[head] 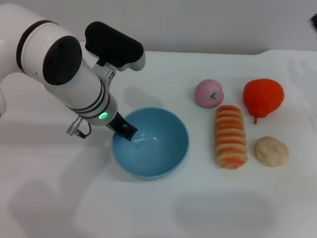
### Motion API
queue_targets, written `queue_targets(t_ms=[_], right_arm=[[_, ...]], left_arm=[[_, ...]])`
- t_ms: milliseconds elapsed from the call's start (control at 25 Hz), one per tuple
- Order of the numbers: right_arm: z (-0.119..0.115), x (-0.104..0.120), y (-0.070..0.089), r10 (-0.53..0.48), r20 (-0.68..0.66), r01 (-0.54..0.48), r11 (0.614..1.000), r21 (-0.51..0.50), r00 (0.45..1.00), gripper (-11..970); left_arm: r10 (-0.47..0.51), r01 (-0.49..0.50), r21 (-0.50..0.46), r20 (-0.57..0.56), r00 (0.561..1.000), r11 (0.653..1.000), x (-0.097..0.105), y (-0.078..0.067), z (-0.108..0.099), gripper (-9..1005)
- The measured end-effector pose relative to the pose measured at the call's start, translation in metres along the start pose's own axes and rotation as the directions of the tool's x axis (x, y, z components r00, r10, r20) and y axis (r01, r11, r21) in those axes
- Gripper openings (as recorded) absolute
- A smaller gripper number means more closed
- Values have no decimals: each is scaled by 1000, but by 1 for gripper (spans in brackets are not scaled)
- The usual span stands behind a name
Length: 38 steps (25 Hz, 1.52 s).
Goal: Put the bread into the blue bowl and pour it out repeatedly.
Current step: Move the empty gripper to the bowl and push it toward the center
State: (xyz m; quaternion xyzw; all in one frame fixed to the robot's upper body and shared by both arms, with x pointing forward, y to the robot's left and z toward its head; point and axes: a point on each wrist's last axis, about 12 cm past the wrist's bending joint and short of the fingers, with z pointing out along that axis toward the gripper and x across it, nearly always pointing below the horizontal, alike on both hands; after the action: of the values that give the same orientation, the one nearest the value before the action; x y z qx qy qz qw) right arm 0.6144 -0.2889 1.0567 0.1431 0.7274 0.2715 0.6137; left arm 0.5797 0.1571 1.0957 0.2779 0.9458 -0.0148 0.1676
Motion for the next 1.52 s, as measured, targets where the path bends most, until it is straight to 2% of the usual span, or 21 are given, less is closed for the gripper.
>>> queue_targets(t_ms=[160, 400, 560, 800, 1000, 1240, 1360, 1520], right_arm=[[9, -2, 6, -57, -215, 45, 997, -60, 975, 476], [15, -14, 23, -145, -442, 100, 987, -124, 885, 476], [20, -21, 39, -207, -565, 148, 978, -149, 798, 476], [30, -30, 69, -283, -726, 218, 958, -185, 626, 475], [38, -28, 89, -327, -794, 280, 938, -206, 513, 475], [35, -17, 95, -339, -829, 292, 930, -224, 444, 476], [31, -6, 88, -327, -862, 319, 925, -207, 389, 477], [26, 4, 78, -296, -885, 330, 927, -176, 360, 476]], left_arm=[[4, -4, 0, 1, 1000, 1000, -1, 0, 0, 8], [8, -8, -1, 3, 1000, 1000, -1, 0, 0, 7], [10, -10, -1, 7, 1000, 1000, -1, 1, 0, 6], [10, -10, -4, 15, 1000, 1000, -2, 2, 0, 5], [2, -2, -4, 29, 1000, 1000, -5, 2, -2, 3], [-3, 3, -1, 40, 999, 1000, -11, 2, -5, 1], [11, -11, -4, 51, 999, 1000, -16, 1, -7, -1], [25, -25, -9, 64, 998, 1000, -21, 0, -9, -3]])
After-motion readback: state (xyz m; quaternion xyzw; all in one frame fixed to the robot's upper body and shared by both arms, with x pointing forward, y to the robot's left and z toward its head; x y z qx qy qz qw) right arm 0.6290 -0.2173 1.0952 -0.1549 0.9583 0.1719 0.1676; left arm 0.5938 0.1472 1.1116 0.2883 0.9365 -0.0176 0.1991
